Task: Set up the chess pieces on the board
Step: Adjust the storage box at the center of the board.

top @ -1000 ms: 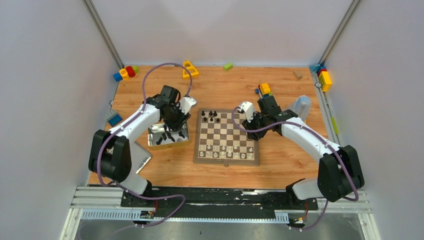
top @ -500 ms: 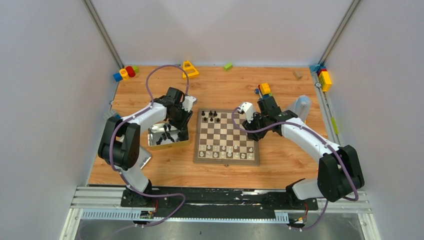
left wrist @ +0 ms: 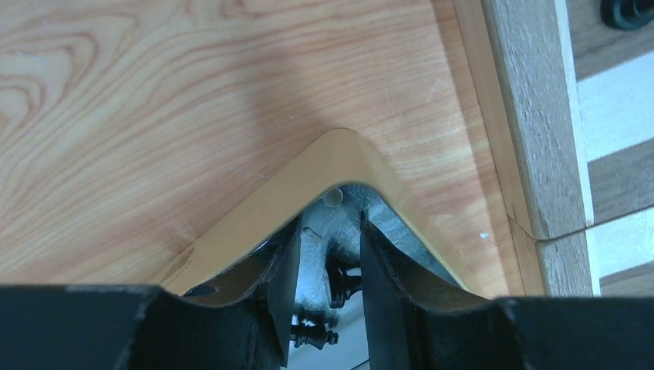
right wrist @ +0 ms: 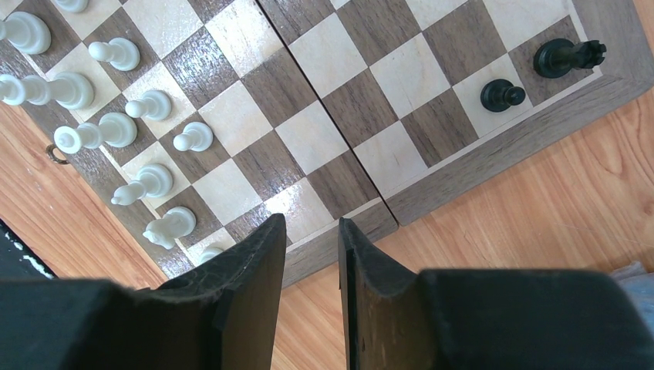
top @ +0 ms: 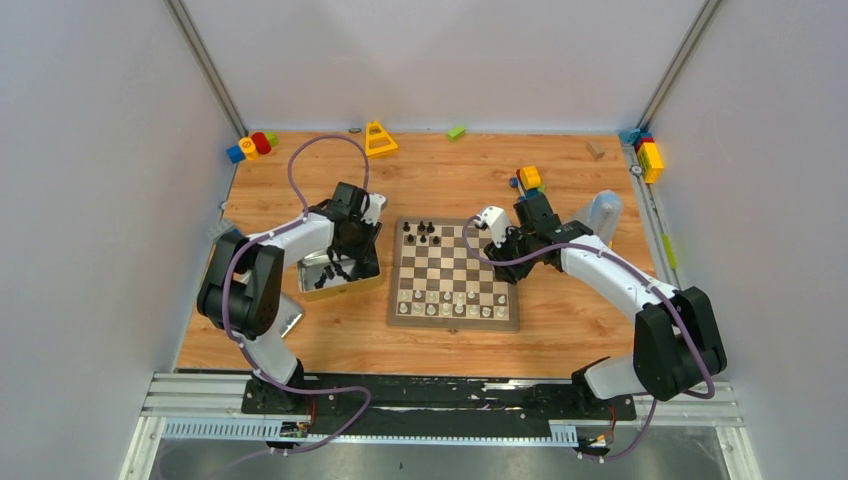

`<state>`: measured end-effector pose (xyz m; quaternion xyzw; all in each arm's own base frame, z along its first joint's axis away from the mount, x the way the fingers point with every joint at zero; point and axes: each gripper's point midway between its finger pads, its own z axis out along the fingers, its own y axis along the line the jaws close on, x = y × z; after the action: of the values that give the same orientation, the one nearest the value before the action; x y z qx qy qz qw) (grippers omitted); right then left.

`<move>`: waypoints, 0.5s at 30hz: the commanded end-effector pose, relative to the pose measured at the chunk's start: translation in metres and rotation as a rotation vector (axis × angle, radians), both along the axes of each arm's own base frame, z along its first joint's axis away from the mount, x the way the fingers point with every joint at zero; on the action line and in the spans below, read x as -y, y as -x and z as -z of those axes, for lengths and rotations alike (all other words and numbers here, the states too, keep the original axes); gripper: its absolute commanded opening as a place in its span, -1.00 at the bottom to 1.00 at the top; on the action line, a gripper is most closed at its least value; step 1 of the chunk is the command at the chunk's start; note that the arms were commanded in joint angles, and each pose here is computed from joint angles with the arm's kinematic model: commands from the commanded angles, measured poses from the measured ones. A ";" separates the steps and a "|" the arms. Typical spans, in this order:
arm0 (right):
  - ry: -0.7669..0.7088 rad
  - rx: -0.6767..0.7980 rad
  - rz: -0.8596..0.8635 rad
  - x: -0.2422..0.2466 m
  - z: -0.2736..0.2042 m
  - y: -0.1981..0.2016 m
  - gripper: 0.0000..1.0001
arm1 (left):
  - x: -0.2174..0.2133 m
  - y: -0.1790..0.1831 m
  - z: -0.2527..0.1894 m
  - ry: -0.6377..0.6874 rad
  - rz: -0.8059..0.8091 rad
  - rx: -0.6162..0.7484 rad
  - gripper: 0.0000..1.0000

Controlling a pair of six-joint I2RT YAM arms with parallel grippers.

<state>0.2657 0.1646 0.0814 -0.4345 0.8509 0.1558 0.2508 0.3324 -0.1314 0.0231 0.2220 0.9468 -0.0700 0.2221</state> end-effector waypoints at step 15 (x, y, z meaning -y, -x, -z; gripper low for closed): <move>-0.044 0.028 -0.015 -0.005 -0.007 -0.001 -0.35 | -0.009 -0.008 -0.045 -0.050 0.054 0.081 -0.05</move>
<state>0.2631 0.1664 0.0807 -0.4357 0.8494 0.1633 0.2492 0.3327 -0.1234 0.0266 0.2220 0.9493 -0.0480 0.2173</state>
